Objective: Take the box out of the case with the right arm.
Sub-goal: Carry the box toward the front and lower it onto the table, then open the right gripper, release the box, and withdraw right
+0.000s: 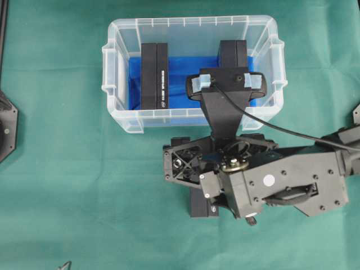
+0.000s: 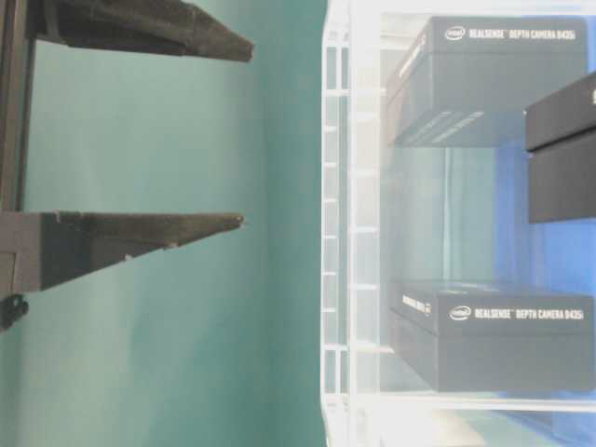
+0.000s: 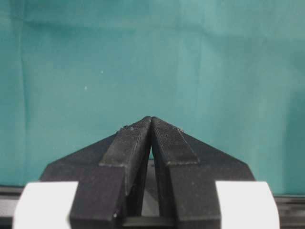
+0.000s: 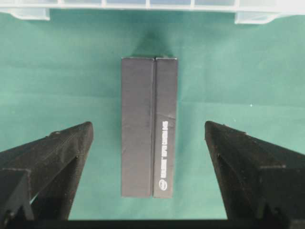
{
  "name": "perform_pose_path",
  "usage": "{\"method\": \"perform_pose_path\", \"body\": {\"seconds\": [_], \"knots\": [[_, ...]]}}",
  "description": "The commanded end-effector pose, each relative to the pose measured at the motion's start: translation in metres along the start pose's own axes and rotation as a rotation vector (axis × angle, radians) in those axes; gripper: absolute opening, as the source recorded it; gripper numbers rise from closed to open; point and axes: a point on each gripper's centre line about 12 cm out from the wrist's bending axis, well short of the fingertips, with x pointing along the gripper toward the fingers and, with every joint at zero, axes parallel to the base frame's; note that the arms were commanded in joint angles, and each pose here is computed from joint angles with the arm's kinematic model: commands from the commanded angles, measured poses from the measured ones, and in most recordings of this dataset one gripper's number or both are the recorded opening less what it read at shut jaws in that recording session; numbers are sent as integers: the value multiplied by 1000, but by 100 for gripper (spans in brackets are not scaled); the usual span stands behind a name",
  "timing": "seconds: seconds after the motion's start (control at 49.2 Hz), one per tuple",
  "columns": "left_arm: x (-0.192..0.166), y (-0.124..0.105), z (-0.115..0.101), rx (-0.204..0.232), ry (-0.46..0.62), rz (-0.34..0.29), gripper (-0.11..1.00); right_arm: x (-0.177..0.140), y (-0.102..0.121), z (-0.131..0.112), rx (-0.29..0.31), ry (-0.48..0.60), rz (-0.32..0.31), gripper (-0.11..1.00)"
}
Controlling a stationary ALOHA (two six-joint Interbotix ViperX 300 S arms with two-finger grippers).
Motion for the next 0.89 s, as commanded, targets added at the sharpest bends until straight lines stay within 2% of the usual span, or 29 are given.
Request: {"method": "perform_pose_path", "body": {"seconds": [0.0, 0.102, 0.264, 0.427, 0.691, 0.874], "knots": [[-5, -1, 4, 1, -20, -2, 2, -21, -3, 13, 21, 9, 45, 92], [-5, -1, 4, 2, -22, -1, 2, -19, -6, 14, 7, 3, 28, 92], [-6, -1, 4, 2, -23, -1, 2, -17, -25, 16, -15, -12, -19, 92], [-6, 0, 3, 5, -26, -2, 2, -16, -50, 23, -28, -10, -11, 92], [-7, 0, 3, 8, -28, -2, 2, -17, -107, 40, -65, 6, 15, 92], [-7, 0, 2, 9, -29, -2, 2, -17, -150, 56, -61, 17, 33, 92]]}}
